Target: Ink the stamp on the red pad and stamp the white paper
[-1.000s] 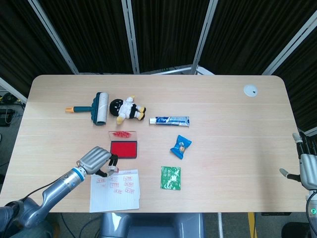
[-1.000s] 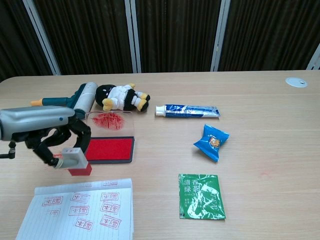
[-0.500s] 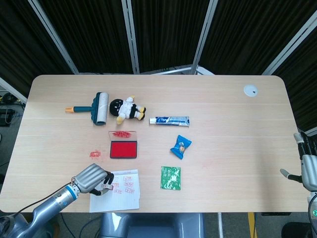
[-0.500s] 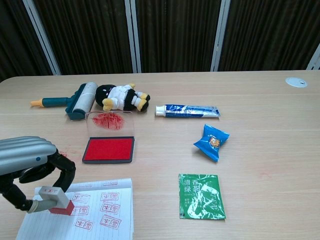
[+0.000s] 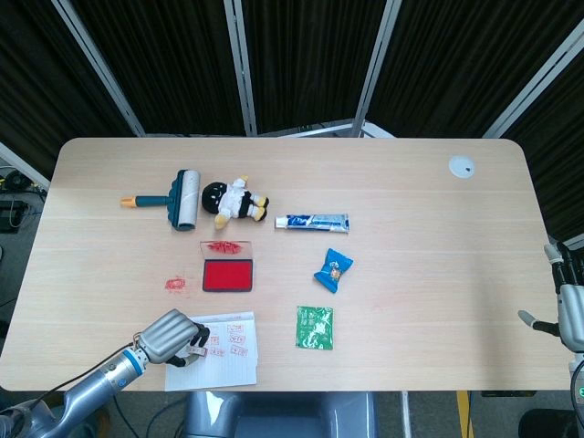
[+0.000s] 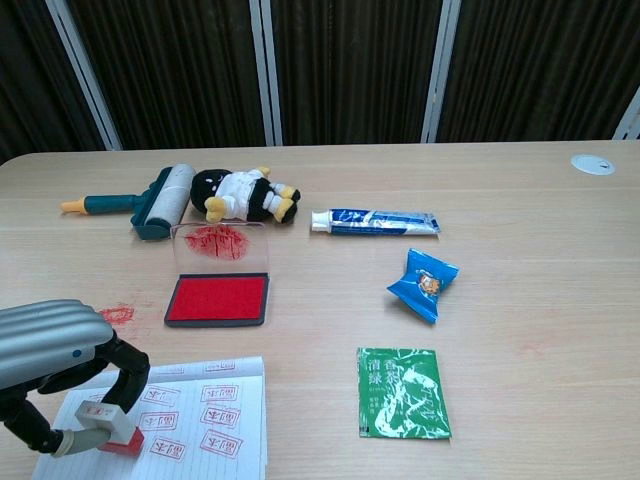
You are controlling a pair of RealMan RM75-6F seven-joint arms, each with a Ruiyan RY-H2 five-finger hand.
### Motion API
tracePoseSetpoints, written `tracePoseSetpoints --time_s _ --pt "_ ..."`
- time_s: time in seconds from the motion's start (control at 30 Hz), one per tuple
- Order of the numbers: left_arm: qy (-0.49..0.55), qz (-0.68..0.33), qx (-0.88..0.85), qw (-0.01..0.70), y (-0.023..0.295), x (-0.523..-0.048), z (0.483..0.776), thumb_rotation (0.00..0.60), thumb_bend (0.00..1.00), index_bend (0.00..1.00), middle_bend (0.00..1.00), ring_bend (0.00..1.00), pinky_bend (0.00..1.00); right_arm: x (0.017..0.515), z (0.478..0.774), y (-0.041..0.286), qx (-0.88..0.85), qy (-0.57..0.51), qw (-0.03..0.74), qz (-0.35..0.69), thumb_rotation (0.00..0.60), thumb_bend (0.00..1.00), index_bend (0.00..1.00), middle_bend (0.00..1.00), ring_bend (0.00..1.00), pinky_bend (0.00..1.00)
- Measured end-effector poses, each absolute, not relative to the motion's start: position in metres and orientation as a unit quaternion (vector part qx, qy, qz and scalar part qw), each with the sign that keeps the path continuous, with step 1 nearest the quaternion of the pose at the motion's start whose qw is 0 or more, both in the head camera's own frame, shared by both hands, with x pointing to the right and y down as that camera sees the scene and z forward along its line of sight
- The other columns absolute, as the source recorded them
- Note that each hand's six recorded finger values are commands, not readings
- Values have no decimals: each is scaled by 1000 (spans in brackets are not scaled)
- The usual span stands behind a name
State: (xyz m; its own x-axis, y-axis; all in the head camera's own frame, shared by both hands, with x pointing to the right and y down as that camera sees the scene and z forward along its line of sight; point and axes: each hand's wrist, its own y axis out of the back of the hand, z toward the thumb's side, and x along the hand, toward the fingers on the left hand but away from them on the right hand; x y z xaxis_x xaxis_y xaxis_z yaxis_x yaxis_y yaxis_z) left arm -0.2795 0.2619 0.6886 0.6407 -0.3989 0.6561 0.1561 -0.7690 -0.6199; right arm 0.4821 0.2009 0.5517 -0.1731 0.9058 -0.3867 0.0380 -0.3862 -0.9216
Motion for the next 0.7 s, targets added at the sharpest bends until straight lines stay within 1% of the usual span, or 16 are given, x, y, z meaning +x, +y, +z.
tracePoseSetpoints --time_s 0.7 --pt "57 -429 -834 342 272 -285 705 600 490 602 576 798 740 483 553 201 -543 -433 343 632 600 0 0 0 0 0"
